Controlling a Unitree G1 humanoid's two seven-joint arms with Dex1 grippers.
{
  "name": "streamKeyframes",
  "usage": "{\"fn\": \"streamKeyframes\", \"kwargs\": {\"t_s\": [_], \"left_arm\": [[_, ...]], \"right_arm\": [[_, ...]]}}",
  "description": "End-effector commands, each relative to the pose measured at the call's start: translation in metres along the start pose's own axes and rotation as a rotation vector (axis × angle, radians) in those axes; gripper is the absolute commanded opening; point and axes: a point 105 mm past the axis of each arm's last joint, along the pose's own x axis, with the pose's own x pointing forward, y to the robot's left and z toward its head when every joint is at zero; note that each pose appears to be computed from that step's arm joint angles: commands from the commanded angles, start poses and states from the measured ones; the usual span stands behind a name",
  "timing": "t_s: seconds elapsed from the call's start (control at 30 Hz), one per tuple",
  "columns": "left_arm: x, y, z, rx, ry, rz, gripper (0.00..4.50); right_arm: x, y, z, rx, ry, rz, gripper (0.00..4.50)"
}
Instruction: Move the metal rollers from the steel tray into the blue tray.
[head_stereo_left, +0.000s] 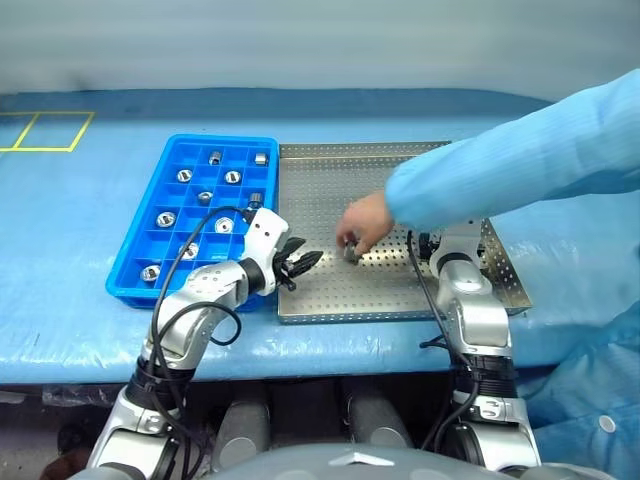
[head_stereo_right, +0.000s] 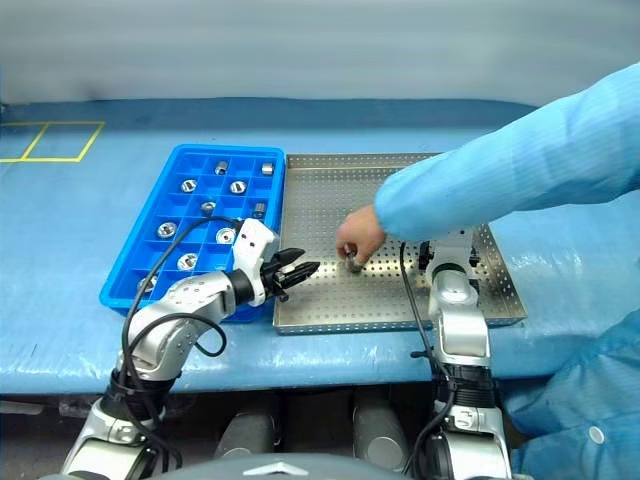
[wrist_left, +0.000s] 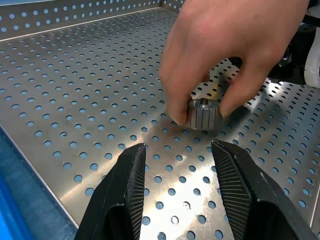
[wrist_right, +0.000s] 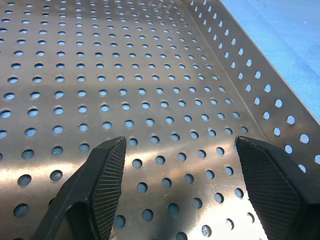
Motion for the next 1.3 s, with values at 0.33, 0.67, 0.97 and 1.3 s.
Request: {"fn": "streamKeyframes", "kwargs": {"t_s": [0.33, 0.67, 0.97, 1.3], "left_arm": [[-0.005, 0.005, 0.013, 0.023, -0.056, 0.025, 2.22], [-0.009, 0.007, 0.011, 0.037, -0.046, 0.020, 2.22], [-0.009, 0.009, 0.010, 0.039, -0.040, 0.034, 2.22], [-0.011, 0.014, 0.009, 0.033, -0.037, 0.059, 2.22]], "right_arm": [[-0.018, 0.034, 0.028, 0.118, -0.071, 0.298, 3.66], [-0.085, 0.088, 0.018, -0.087, -0.040, 0.865, 3.66], [-0.070, 0.086, 0.008, -0.137, -0.015, 0.791, 3.66], [-0.063, 0.093, 0.007, -0.107, 0.006, 0.792, 2.71]]}}
